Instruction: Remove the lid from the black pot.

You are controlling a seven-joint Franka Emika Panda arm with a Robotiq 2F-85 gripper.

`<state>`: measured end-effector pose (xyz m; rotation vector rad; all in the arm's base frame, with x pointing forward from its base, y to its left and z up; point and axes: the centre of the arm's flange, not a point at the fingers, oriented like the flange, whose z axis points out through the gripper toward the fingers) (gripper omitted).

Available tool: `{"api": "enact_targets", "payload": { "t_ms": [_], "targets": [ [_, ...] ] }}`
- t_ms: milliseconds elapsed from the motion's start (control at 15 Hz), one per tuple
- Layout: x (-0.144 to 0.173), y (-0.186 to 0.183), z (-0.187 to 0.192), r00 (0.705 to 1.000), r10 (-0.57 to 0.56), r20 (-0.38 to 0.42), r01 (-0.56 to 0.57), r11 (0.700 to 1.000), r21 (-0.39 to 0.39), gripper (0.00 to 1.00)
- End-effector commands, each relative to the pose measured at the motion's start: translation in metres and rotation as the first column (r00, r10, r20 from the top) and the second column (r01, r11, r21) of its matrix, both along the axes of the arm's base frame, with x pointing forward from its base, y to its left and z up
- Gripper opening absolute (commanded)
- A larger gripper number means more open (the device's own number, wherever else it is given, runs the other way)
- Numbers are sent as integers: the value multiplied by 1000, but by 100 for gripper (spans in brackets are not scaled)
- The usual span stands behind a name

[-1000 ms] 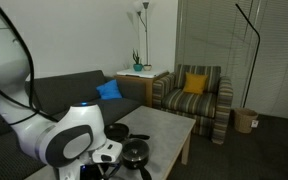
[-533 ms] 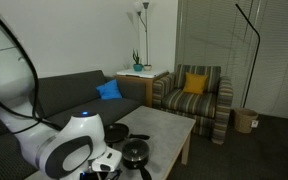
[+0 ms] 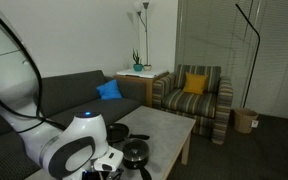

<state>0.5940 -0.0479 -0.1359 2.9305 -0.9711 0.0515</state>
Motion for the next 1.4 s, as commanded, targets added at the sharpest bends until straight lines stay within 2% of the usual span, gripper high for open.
{"api": "enact_targets", "payload": {
  "t_ms": [0, 133, 200, 267, 600, 933, 1333],
  "targets": [
    [-4, -9, -4, 999, -33, 23, 32, 999, 25, 14],
    [-5, -10, -4, 999, -44, 24, 44, 999, 30, 14],
    [-5, -10, -5, 999, -48, 24, 47, 998, 34, 64],
    [-5, -10, -5, 998, -51, 24, 50, 998, 36, 65],
    [-7, -9, 16, 999, -36, 38, 35, 999, 17, 99],
    [-4, -3, 74, 996, 31, 79, -28, 999, -39, 100],
    [-1, 20, 157, 991, 115, 63, -107, 988, -114, 100]
  ]
}}
